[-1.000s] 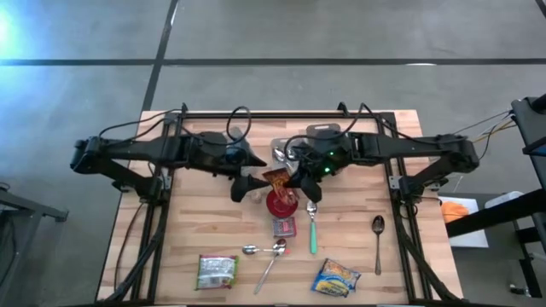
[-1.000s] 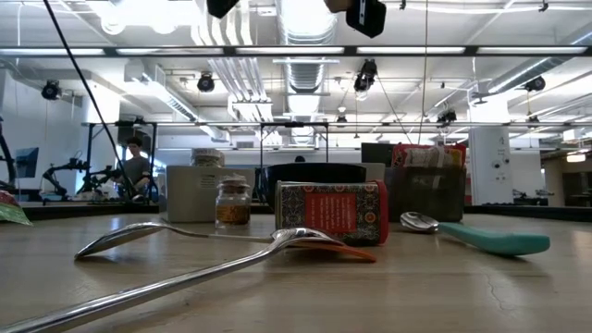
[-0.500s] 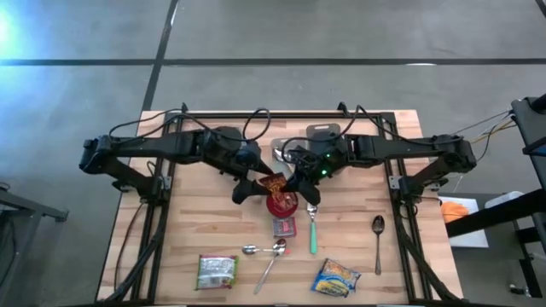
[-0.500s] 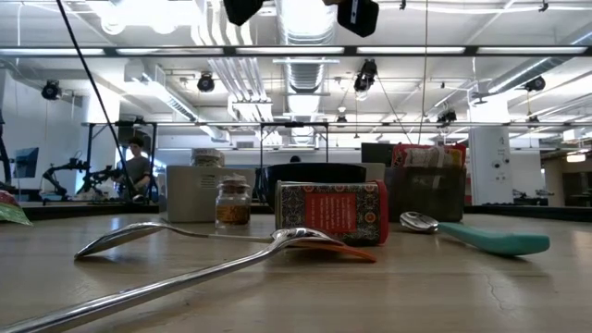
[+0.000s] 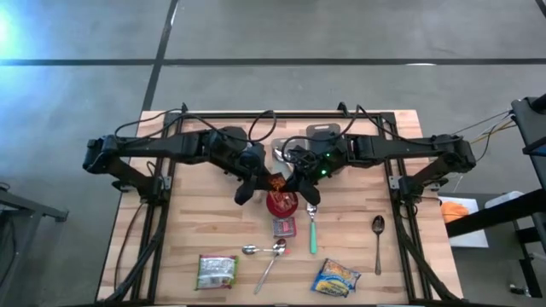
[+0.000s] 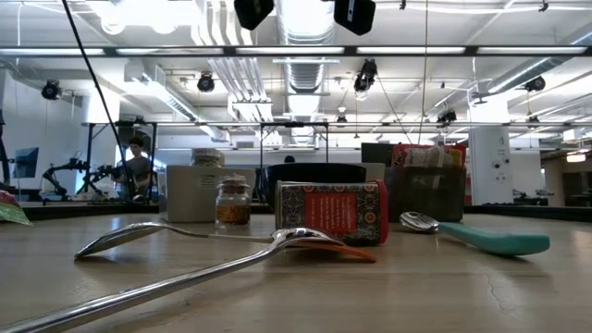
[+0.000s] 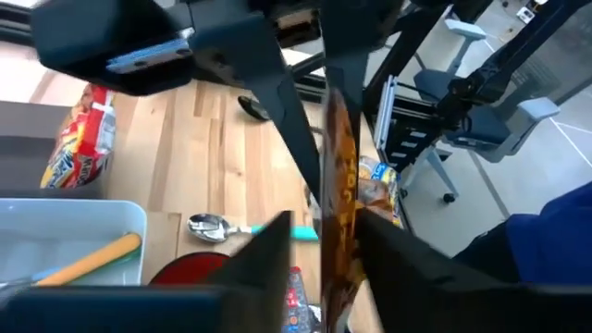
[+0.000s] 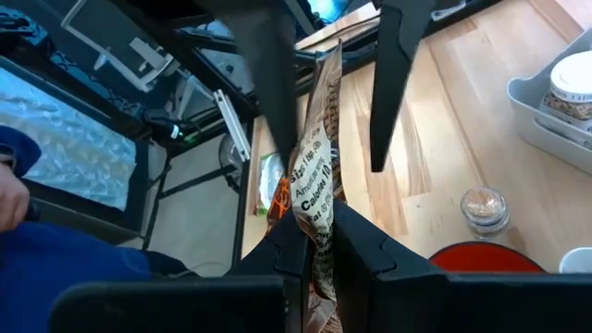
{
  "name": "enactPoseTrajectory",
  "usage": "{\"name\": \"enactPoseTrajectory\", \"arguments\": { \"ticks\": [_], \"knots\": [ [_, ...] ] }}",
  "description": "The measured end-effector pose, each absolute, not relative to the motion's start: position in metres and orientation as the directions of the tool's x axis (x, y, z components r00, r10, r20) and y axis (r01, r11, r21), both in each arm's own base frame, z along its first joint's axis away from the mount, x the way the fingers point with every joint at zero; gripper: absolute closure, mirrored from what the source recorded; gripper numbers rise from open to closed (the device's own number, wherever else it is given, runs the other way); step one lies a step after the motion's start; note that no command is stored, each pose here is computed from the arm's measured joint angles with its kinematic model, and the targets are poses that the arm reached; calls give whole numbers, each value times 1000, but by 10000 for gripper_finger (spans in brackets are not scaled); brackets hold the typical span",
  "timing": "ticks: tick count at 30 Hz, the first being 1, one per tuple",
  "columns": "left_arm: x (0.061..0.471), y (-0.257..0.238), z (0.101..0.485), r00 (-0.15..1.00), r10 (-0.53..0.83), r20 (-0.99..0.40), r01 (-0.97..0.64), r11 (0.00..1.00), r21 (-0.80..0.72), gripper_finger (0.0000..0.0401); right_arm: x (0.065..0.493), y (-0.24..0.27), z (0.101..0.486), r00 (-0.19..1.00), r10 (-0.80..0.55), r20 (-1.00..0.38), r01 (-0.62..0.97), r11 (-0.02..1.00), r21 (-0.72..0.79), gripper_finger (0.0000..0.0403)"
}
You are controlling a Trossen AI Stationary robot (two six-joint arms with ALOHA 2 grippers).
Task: Pick & Place Food Item
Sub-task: Put the orange seasoning pack into the left white bin
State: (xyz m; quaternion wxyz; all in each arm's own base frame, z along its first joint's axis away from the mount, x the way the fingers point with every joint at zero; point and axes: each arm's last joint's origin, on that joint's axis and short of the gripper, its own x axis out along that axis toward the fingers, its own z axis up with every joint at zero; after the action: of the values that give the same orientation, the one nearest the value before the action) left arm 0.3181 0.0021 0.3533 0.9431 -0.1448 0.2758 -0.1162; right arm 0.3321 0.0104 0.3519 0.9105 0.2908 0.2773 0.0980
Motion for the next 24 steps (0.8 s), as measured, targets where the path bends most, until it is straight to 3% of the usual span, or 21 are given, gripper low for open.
{"name": "enactPoseTrajectory", "arguments": {
  "ticks": [3, 5, 13, 24],
  "knots": [
    [318, 4, 354, 823, -297, -484, 138, 931, -337, 371, 332, 10, 352, 827, 338, -449, -15, 812, 583, 384],
    [318, 5, 354, 824, -297, -483, 124, 925, -358, 390, 332, 10, 352, 828, 335, -449, -17, 815, 579, 384],
    [316, 5, 357, 827, -296, -478, 86, 907, -413, 399, 333, 10, 353, 836, 335, -435, -29, 818, 575, 371],
    [306, 13, 362, 810, -240, -535, -81, 858, -508, 401, 333, 7, 354, 843, 323, -430, -4, 803, 596, 261]
  ]
}}
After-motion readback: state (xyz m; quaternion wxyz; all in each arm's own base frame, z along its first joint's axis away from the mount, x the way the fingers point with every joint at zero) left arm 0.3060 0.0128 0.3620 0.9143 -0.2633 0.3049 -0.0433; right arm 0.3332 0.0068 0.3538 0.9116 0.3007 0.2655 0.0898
